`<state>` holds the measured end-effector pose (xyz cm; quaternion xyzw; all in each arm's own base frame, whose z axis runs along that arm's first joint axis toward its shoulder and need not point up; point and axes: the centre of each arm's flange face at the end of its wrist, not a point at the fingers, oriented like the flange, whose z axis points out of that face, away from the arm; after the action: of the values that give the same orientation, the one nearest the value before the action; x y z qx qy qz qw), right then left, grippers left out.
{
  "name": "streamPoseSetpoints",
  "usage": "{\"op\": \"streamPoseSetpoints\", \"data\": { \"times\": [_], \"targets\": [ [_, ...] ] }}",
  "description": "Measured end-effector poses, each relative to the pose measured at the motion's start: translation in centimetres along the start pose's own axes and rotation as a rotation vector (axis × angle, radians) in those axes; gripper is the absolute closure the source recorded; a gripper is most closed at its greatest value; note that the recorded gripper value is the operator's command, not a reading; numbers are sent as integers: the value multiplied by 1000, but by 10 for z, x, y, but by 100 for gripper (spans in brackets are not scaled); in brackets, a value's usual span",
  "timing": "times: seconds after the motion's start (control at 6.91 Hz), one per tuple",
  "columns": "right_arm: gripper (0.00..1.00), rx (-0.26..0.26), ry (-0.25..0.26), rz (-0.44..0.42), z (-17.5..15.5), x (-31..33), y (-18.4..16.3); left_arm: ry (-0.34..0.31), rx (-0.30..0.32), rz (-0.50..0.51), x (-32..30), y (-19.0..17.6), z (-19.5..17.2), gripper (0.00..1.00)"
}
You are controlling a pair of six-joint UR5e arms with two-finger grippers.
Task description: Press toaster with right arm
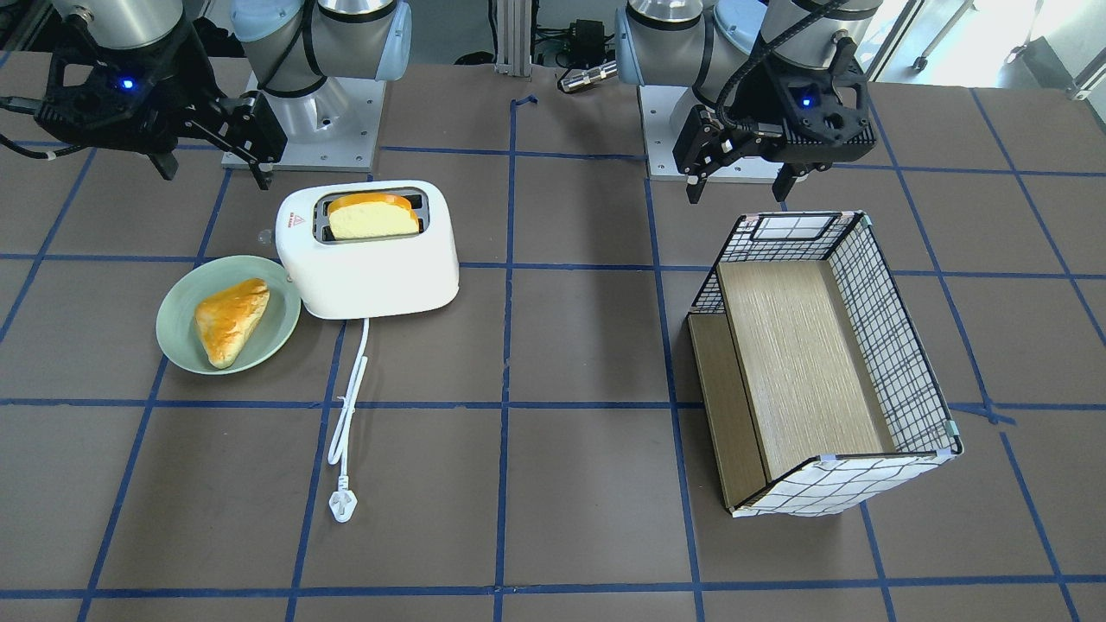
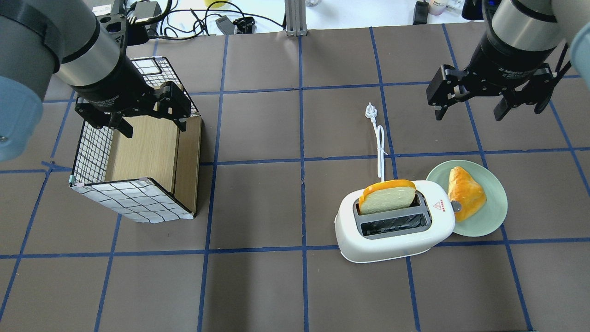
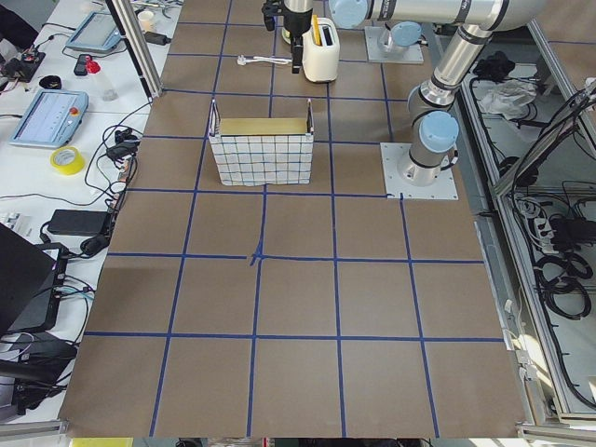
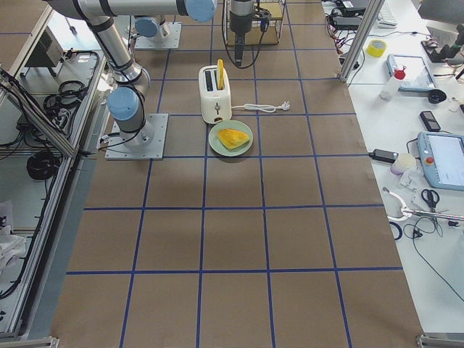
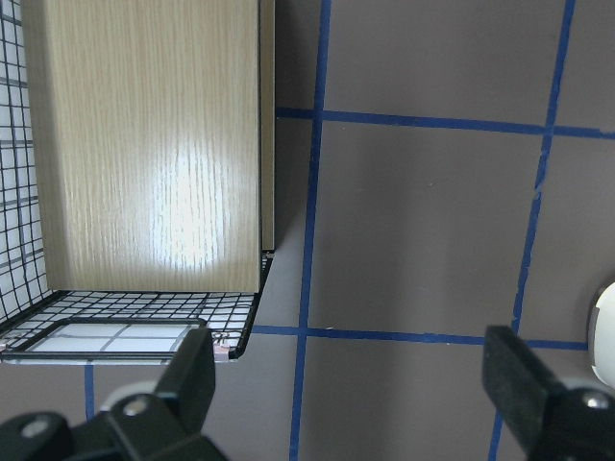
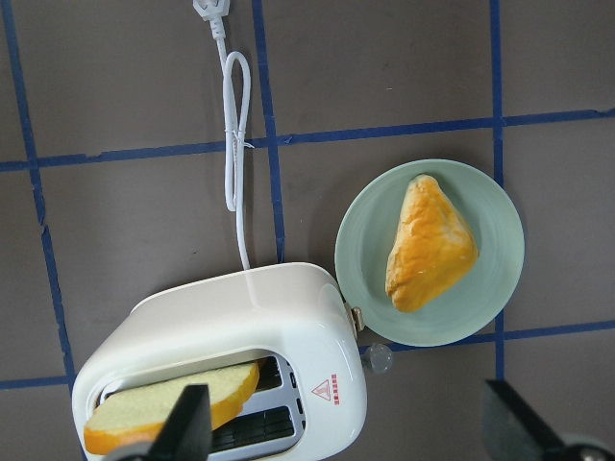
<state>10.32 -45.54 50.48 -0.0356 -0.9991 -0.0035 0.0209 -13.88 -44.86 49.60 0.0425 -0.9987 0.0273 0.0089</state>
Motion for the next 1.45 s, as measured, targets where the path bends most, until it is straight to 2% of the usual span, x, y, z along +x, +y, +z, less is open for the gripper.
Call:
{"op": "streamPoseSetpoints", "data": {
  "times": [0.43, 0.72, 1.45],
  "targets": [
    [0, -1, 1, -36, 1, 1, -1, 0, 0, 0, 0, 0, 0, 0],
    [0, 8, 6, -36, -4, 3, -1, 0, 0, 0, 0, 0, 0, 0],
    [0, -11, 8, -23, -10, 2, 3, 0, 0, 0, 0, 0, 0, 0]
  ]
}}
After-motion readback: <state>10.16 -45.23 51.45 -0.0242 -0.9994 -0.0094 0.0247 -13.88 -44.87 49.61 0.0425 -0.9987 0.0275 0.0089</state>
